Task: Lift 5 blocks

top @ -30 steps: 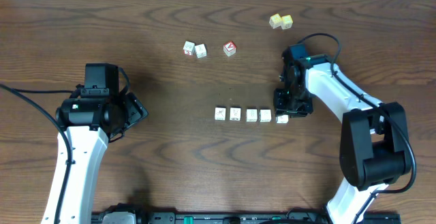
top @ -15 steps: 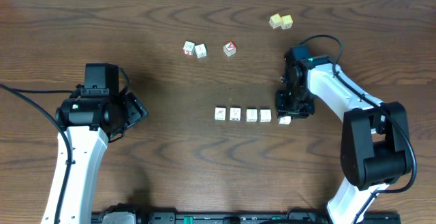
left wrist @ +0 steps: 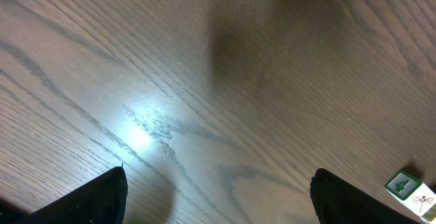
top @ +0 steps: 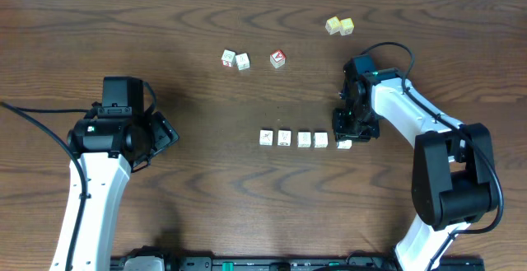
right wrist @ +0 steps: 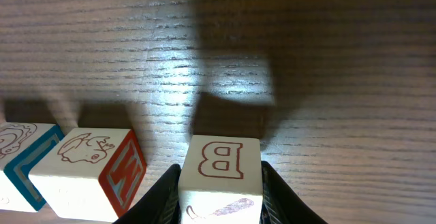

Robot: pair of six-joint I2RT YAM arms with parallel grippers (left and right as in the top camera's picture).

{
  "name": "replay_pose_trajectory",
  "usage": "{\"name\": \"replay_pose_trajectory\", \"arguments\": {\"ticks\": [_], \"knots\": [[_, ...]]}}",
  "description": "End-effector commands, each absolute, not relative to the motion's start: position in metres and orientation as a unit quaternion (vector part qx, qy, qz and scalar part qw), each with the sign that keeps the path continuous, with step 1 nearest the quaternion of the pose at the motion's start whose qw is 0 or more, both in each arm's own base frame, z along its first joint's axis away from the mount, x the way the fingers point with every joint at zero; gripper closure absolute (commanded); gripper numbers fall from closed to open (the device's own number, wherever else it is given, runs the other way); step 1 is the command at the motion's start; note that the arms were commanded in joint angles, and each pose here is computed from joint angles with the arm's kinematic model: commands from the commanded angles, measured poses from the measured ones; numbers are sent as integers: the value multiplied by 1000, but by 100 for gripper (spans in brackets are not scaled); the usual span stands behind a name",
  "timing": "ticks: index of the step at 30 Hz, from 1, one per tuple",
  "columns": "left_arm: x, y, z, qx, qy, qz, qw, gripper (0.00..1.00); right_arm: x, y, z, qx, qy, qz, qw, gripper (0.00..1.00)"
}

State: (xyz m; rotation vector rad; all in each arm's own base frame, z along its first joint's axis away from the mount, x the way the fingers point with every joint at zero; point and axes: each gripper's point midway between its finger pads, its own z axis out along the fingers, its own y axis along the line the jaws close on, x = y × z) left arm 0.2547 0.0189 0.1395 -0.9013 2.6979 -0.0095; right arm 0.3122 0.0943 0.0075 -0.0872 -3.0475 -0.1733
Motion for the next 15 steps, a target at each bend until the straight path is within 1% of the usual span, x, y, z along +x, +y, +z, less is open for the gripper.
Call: {"name": "replay_pose_trajectory", "arguments": {"ticks": [1,15], "knots": [[253,22,138,-317,937,2,145,14,312,100,7,-25,-997,-67,42,71],[253,22,138,-317,937,2,145,14,312,102,7,-25,-996,-75,43,70]]}}
